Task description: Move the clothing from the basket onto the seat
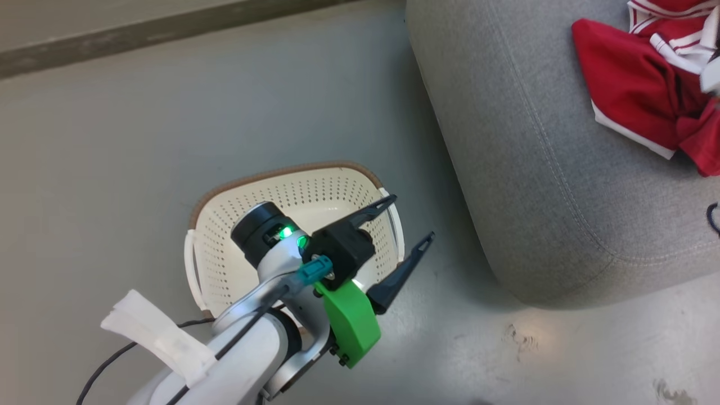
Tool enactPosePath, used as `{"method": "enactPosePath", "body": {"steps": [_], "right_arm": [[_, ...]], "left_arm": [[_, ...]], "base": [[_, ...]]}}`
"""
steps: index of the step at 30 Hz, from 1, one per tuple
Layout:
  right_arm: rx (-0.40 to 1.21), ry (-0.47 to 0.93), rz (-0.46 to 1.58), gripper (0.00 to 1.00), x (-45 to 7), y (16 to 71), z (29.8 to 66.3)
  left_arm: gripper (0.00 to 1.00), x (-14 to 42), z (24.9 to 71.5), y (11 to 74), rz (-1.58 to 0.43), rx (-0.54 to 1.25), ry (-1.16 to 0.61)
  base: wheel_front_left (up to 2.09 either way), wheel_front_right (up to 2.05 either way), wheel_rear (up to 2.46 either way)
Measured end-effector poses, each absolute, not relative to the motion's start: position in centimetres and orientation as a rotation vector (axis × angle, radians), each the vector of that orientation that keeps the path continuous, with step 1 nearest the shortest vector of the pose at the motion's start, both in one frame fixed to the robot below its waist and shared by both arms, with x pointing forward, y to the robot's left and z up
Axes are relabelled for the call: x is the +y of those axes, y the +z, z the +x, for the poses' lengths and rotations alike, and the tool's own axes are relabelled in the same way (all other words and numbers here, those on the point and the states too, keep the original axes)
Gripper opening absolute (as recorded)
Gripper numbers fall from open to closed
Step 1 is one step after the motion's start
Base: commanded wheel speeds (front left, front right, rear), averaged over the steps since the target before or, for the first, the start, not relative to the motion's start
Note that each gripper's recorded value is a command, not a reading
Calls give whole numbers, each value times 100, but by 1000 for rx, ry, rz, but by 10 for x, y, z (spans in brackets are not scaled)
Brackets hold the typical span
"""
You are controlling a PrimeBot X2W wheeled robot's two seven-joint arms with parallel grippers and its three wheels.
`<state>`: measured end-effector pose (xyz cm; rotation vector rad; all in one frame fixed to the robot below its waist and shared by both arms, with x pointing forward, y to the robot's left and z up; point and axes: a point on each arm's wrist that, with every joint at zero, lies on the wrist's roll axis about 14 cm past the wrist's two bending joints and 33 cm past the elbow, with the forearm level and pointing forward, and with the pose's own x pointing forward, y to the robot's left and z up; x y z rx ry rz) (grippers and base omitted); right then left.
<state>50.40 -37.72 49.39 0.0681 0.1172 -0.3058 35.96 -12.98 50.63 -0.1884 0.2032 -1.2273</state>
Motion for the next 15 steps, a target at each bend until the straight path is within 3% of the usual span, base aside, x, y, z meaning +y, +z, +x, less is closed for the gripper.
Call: {"method": "enactPosePath", "body": {"steps": [15], "right_arm": [[24,-105,94,100,-299,514,501]], "left_arm": [[100,-78,389,534,-204,108,-919]], "base": [[0,0,0]]}}
